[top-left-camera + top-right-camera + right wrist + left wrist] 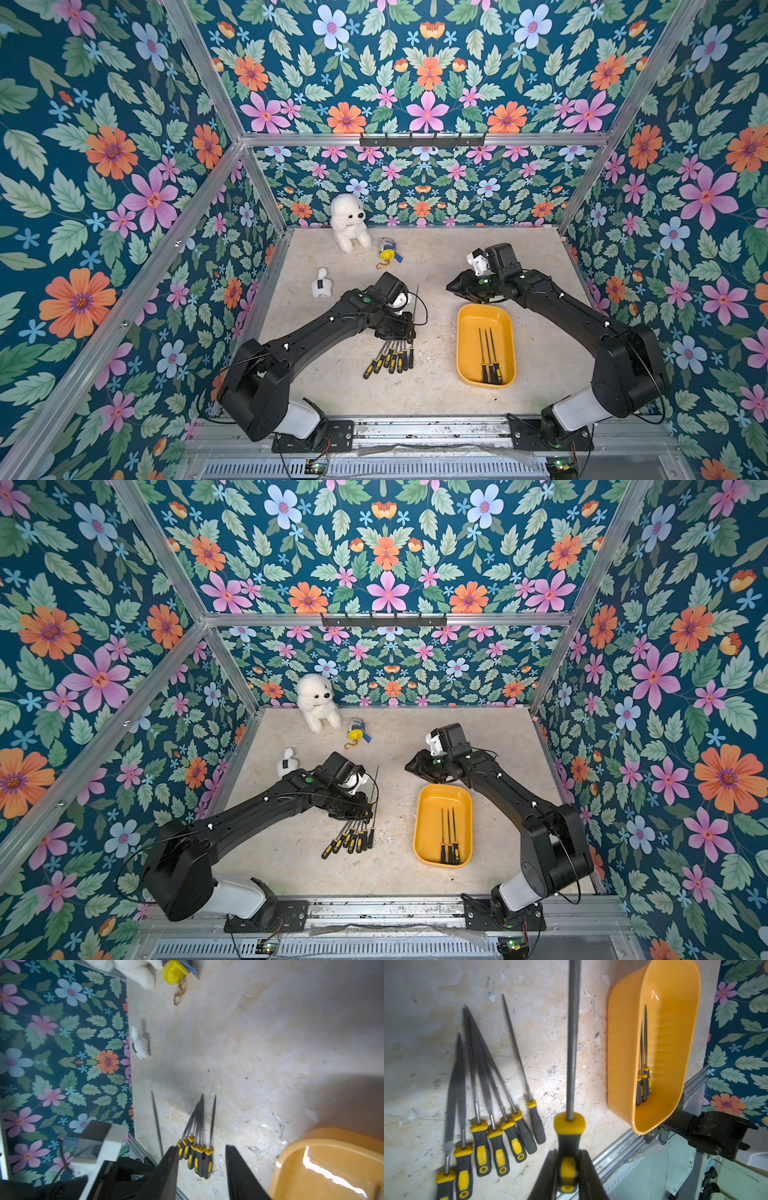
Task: Put the file tool into the storage box
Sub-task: Pick up the file tool from the center of the board.
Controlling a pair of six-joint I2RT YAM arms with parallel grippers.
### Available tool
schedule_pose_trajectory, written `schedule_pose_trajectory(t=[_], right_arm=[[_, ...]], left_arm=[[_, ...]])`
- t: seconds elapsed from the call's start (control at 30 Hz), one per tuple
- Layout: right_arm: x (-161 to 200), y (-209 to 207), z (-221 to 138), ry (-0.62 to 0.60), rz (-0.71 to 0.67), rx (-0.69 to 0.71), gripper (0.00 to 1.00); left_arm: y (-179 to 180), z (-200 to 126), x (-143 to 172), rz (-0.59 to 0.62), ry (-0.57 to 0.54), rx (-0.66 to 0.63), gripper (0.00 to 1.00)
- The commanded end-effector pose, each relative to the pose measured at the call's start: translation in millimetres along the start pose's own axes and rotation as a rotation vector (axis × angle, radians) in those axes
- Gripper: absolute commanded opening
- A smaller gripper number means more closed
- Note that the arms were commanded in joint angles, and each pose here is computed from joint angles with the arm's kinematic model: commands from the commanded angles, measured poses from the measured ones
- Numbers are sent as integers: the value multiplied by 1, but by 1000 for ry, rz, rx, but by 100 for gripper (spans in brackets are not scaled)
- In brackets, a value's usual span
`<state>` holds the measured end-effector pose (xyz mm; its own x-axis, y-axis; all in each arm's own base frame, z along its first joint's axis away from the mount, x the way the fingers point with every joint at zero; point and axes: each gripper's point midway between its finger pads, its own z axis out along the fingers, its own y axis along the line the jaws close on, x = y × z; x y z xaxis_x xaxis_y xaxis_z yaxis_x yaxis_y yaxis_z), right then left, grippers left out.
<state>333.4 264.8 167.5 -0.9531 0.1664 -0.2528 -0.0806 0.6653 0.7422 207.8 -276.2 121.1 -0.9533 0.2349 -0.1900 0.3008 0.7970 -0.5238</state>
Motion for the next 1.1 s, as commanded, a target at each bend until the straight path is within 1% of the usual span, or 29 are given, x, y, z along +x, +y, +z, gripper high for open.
schedule_pose_trajectory(t=[0.0, 0.1, 0.27, 0.37, 0.4, 0.47, 0.53, 0.67, 0.77, 0.8, 0.83, 0.87, 0.9, 0.97, 1.0, 1.03, 1.07], right_arm=[[2, 18, 13, 24, 0, -72, 43], [8, 19, 23, 40, 6, -70, 43], [12, 16, 32, 57, 10, -66, 42], [11, 18, 32, 57, 7, -74, 40], [14, 11, 40, 76, 20, -59, 39], [16, 8, 45, 90, 24, -50, 37], [16, 8, 46, 92, 24, -51, 31], [18, 4, 47, 103, 29, -40, 11], [20, 2, 47, 107, 24, -33, 2], [20, 3, 45, 106, 21, -30, 0], [20, 3, 44, 104, 16, -26, 0], [20, 4, 42, 102, 12, -20, 0], [19, 4, 39, 95, 7, -9, 0], [17, 0, 33, 90, -13, 43, 0], [15, -7, 28, 89, -23, 93, 0], [14, -13, 24, 89, -32, 138, 0], [9, -11, 7, 61, -58, 174, 0]], left_arm=[[-18, 4, -4, 27, -6, 52, 4], [-20, 8, -3, 25, 1, 42, 4], [-31, 13, 0, 49, 11, 69, 4], [-31, 15, 3, 50, 20, 67, 3], [-31, 15, 3, 50, 22, 69, 3], [-33, 15, 4, 52, 23, 75, 3], [-32, 15, 4, 51, 25, 71, 3], [-33, 15, 4, 54, 23, 73, 3], [-37, 13, 3, 58, 26, 97, 4], [-38, 12, 4, 59, 27, 100, 6], [-38, 12, 5, 61, 29, 101, 11], [-37, 11, 7, 61, 34, 96, 18], [-35, 10, 8, 61, 38, 90, 28], [-31, 5, 4, 52, 24, 78, 59], [-29, 0, 0, 42, 7, 70, 70], [-27, -4, -3, 31, -11, 66, 76], [-27, -10, -8, 20, -33, 68, 80]])
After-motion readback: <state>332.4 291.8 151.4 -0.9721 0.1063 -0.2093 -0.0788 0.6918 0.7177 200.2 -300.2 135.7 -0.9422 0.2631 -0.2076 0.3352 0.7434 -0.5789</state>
